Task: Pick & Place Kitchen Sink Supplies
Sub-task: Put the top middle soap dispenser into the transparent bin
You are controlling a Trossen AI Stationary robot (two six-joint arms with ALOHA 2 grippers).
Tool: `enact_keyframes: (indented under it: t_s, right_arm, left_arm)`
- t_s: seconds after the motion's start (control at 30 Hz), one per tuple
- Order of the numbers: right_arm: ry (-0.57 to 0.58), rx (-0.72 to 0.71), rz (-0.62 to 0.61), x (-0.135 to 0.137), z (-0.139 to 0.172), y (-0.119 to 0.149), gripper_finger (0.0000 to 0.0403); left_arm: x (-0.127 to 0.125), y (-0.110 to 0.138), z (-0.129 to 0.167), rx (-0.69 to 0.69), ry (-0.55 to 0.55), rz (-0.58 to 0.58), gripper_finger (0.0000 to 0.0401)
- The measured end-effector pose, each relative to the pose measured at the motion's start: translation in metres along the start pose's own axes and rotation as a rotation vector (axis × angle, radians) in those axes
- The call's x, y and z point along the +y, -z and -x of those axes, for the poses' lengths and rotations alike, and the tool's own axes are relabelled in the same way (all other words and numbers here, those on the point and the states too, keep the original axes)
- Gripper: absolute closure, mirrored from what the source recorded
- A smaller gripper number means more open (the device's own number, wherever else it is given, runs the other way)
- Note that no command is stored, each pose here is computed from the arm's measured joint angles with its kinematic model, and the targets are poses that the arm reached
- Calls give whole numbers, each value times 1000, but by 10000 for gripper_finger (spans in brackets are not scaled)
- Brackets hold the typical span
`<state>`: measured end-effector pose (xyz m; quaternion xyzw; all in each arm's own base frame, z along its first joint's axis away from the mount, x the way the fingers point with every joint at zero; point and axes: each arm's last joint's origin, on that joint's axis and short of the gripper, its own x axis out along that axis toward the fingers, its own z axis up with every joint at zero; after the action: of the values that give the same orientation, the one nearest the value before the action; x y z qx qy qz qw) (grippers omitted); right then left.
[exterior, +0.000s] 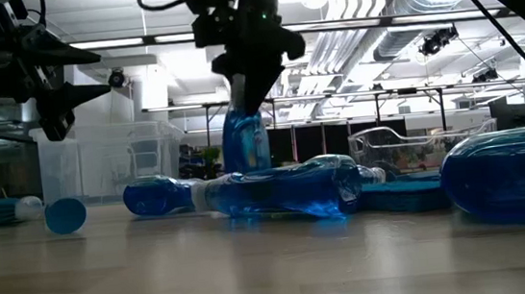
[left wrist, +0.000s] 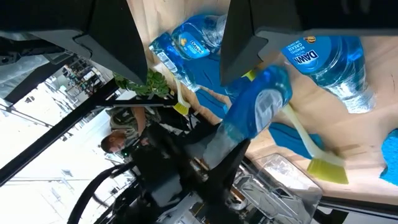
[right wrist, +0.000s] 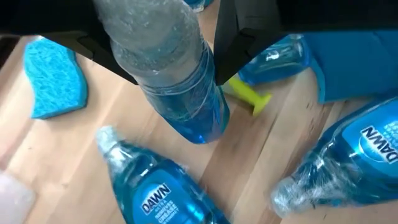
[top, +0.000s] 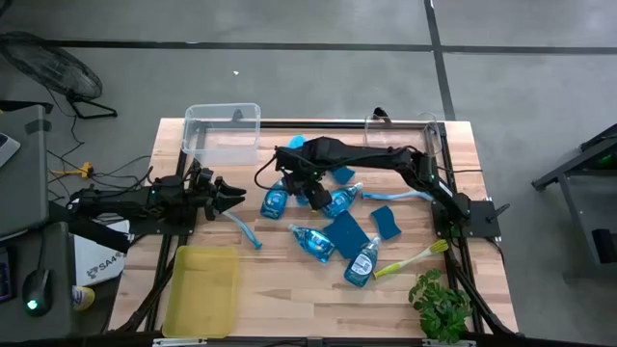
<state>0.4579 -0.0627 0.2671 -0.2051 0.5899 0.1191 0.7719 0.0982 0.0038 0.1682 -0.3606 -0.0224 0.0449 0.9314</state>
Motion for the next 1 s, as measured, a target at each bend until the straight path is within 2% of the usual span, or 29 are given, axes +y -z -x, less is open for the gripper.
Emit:
enact_keyframes:
  t_s: [0.27,0.73,1.0]
  right_arm:
    - [62,-20,-43,-8,35,1,242]
    - [119,-16,-298,-34,89,49,241]
    - [152,25,-449,-53,104,81,241]
  left_arm:
    - [0,0,0,0,0,0,204]
    - [0,0,0,-1,0,0,204]
    - [0,0,0,0,0,0,204]
